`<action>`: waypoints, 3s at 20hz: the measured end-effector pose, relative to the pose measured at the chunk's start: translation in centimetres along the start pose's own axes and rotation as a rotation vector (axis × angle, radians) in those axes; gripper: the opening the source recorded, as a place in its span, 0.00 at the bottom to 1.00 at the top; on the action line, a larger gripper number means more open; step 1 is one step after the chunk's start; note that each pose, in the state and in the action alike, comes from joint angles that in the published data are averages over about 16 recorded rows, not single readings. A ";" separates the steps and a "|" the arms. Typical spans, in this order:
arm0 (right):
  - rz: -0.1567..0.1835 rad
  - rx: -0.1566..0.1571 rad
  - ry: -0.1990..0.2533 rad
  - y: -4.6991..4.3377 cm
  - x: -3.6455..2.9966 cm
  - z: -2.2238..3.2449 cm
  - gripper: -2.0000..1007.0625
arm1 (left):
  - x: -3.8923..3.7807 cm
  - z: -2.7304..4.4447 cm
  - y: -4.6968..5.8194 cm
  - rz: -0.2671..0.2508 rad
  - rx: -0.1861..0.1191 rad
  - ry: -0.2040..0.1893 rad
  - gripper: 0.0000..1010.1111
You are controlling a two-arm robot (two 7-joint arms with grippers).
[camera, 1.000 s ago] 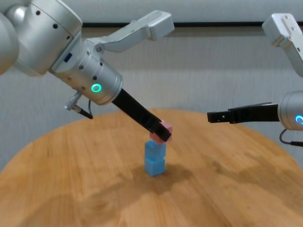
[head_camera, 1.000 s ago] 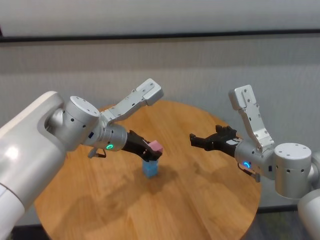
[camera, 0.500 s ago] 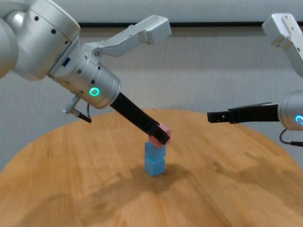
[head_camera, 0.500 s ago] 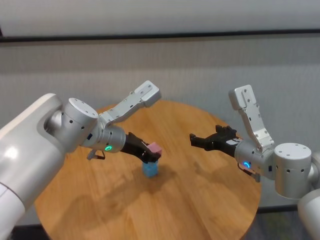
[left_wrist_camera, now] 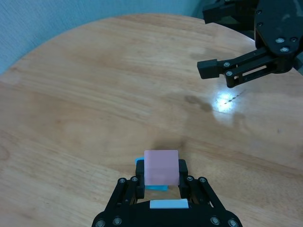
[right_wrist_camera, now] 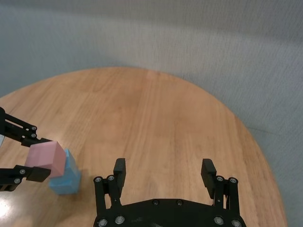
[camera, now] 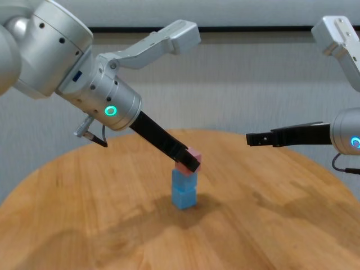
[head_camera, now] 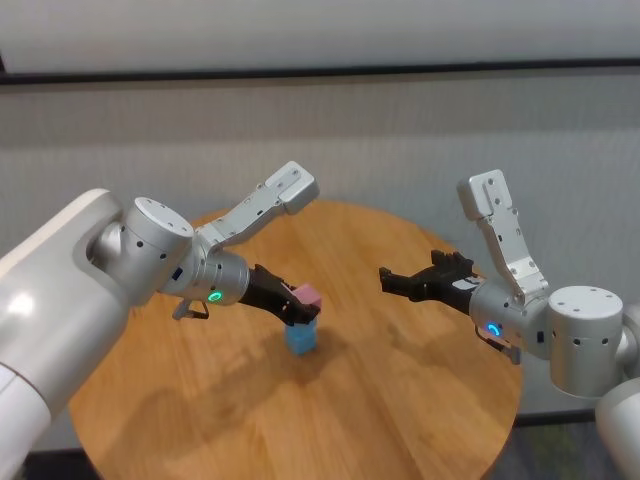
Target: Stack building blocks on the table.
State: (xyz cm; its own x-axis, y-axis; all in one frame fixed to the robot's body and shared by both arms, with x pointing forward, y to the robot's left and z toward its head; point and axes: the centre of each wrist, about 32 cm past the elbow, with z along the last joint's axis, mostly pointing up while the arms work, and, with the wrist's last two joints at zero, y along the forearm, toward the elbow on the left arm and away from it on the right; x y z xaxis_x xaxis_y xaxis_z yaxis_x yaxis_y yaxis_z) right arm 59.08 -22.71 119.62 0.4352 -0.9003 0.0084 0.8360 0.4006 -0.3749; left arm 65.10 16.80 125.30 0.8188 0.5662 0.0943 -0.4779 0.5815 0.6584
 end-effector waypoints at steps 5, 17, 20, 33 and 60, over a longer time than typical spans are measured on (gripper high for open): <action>0.000 0.000 0.000 0.00 0.00 0.00 1.00 | 0.14 -0.08 -0.1 0.000 -0.001 0.003 0.40; 0.000 0.000 0.000 0.00 0.00 0.00 1.00 | 0.30 -0.06 -0.2 0.005 -0.007 0.002 0.50; 0.000 0.000 0.000 0.00 0.00 0.00 1.00 | 0.29 0.06 0.0 0.010 -0.014 -0.001 0.58; 0.000 0.000 0.000 0.00 0.00 0.00 1.00 | 0.24 0.93 3.7 0.090 -0.092 -0.038 0.94; 0.000 0.000 0.000 0.00 0.00 0.00 1.00 | 1.37 -3.82 7.8 0.185 -0.095 -0.041 0.99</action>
State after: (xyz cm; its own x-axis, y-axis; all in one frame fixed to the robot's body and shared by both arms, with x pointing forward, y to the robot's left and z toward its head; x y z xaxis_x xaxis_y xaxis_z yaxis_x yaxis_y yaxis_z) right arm 59.08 -22.71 119.62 0.4352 -0.9003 0.0084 0.8360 0.4006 -0.3749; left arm 61.28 24.34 127.71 0.7259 0.6450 0.2388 -0.6474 0.5236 0.5538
